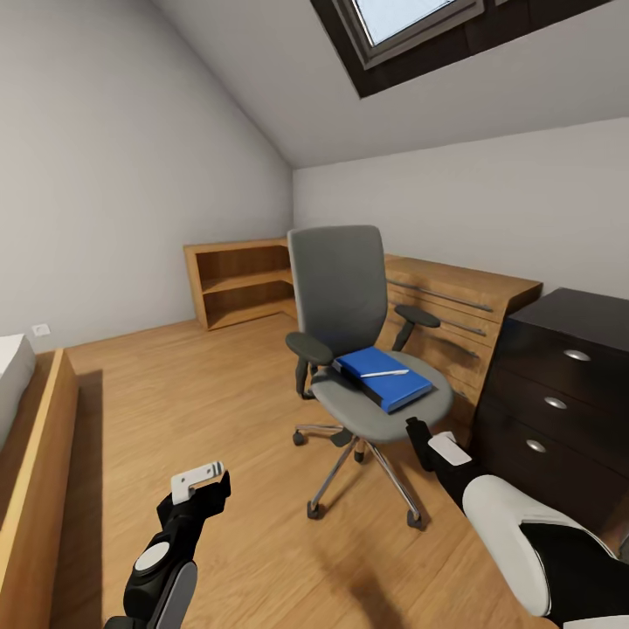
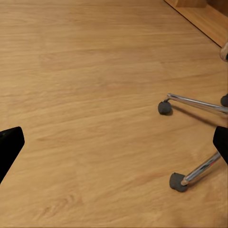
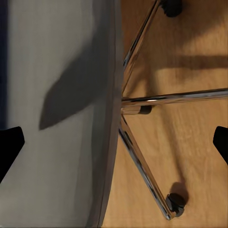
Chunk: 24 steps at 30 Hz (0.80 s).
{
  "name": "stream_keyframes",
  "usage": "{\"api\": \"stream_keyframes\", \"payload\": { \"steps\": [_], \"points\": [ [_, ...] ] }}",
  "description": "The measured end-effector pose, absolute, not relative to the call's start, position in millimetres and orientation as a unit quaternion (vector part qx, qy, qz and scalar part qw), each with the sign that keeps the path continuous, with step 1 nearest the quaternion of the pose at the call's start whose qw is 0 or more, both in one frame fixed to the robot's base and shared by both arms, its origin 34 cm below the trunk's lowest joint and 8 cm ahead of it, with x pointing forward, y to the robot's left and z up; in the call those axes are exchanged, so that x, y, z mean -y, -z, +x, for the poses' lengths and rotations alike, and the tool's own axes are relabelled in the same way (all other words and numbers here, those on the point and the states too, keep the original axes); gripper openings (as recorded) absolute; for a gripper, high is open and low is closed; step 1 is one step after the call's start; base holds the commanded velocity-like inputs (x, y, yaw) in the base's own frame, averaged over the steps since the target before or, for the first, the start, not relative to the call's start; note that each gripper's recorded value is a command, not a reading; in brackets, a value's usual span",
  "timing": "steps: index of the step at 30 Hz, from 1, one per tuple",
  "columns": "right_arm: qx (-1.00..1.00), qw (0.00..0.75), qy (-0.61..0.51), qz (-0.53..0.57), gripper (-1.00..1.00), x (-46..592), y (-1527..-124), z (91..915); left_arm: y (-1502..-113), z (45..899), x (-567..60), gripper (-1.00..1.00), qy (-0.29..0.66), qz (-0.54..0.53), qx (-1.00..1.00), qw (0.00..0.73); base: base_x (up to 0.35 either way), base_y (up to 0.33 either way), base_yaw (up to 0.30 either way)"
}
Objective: In the bedroom, organize the workspace by keeping the computer under the desk, ensuring the monitor is on the desk, placing the keyboard on the desk next to the monitor, placing the mouse on the desk next to the keyboard, moving the folder from the swivel chair onto the desk next to the mouse, stacking the notebook on top of the folder with the pen on top of the notebook, and positioning the swivel chair next to the desk.
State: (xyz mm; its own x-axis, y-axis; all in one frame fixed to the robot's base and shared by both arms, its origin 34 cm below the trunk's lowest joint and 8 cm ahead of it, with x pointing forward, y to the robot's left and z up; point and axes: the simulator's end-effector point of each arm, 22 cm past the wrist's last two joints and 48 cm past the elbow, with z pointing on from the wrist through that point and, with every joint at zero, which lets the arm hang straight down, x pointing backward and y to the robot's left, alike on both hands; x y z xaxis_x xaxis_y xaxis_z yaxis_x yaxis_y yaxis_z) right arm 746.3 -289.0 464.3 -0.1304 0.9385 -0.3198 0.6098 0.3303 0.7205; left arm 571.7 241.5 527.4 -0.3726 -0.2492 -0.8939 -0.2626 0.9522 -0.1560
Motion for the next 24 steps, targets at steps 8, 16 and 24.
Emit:
{"api": "stream_keyframes", "payload": {
  "steps": [8, 16, 24],
  "points": [
    [-0.720, 0.383, -0.215, 0.537, 1.00, 289.0, -464.6, 746.4, -527.5, 571.7, -241.6, 1.00, -0.006, -0.154, -0.828, 0.538, 0.286, 0.000, 0.000],
    [-0.720, 0.384, -0.216, 0.537, 1.00, 288.9, -465.9, 747.2, -527.8, 571.8, -241.7, 1.00, -0.007, -0.154, -0.828, 0.539, 0.316, 0.000, 0.000],
    [-0.718, 0.387, -0.219, 0.536, 1.00, 287.8, -469.6, 749.7, -527.7, 571.8, -241.8, 1.00, -0.007, -0.154, -0.828, 0.539, 0.321, 0.000, 0.000]
  ]
}}
